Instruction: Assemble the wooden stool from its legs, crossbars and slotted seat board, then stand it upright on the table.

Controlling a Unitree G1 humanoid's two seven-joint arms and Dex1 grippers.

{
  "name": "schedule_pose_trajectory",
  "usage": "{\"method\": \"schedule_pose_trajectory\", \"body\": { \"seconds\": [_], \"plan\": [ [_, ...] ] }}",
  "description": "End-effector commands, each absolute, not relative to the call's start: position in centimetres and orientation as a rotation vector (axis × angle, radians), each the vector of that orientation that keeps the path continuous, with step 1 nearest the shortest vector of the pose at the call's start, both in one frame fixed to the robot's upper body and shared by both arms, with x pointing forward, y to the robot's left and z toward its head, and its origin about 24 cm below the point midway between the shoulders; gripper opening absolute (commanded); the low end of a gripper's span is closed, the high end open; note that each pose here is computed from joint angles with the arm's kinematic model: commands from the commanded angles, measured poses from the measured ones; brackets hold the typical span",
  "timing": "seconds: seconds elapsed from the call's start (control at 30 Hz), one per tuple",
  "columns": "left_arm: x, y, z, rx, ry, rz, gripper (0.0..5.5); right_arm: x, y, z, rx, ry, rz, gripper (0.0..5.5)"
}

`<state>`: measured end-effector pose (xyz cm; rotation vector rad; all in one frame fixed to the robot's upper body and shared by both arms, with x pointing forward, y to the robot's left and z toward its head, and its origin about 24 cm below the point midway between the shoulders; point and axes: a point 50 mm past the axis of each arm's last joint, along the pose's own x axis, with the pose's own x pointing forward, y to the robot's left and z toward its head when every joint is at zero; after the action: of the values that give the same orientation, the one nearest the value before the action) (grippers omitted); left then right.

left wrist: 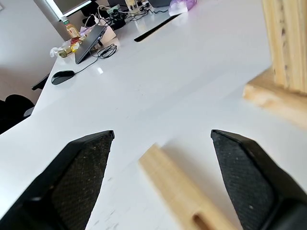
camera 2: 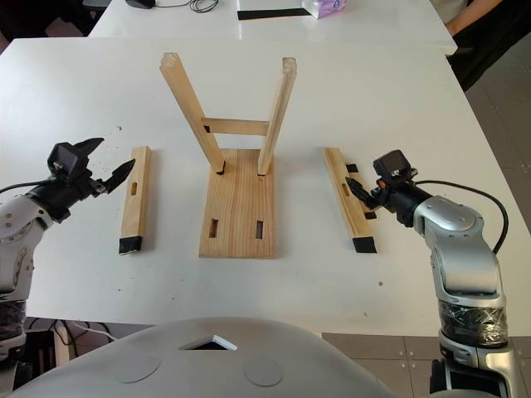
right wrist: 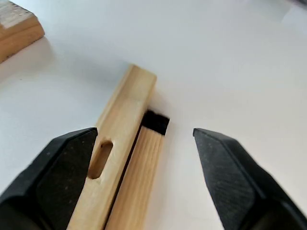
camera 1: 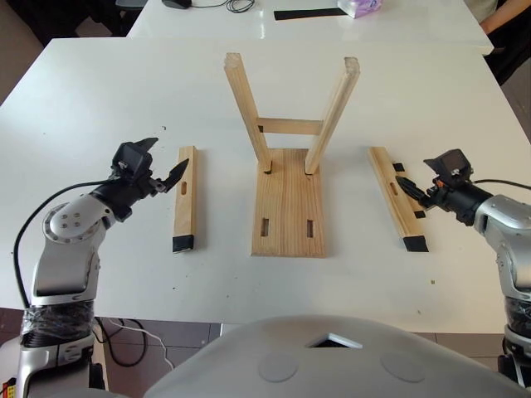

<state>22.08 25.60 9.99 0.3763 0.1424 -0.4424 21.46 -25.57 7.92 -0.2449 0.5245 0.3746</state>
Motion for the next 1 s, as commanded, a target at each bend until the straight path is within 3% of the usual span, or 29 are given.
{"method": "schedule_pose_trajectory", "body": {
  "seconds": [0.03, 0.4, 0.63, 1.0],
  "plan": [
    [21.8, 25.3, 9.7, 0.341, 0.146, -0.418, 3.75, 21.4, -26.1, 7.2, -0.141, 0.552, 0.350, 3.69],
    [21.8, 24.8, 8.6, 0.327, 0.157, -0.394, 3.75, 22.4, -28.6, 6.5, -0.146, 0.564, 0.233, 3.69],
    [22.2, 24.2, 8.5, 0.335, 0.142, -0.412, 3.75, 21.7, -27.2, 4.2, -0.230, 0.623, 0.314, 3.69],
    [21.5, 23.7, 7.7, 0.343, 0.162, -0.435, 3.75, 20.9, -25.7, 4.2, -0.273, 0.607, 0.382, 3.69]
  ]
}}
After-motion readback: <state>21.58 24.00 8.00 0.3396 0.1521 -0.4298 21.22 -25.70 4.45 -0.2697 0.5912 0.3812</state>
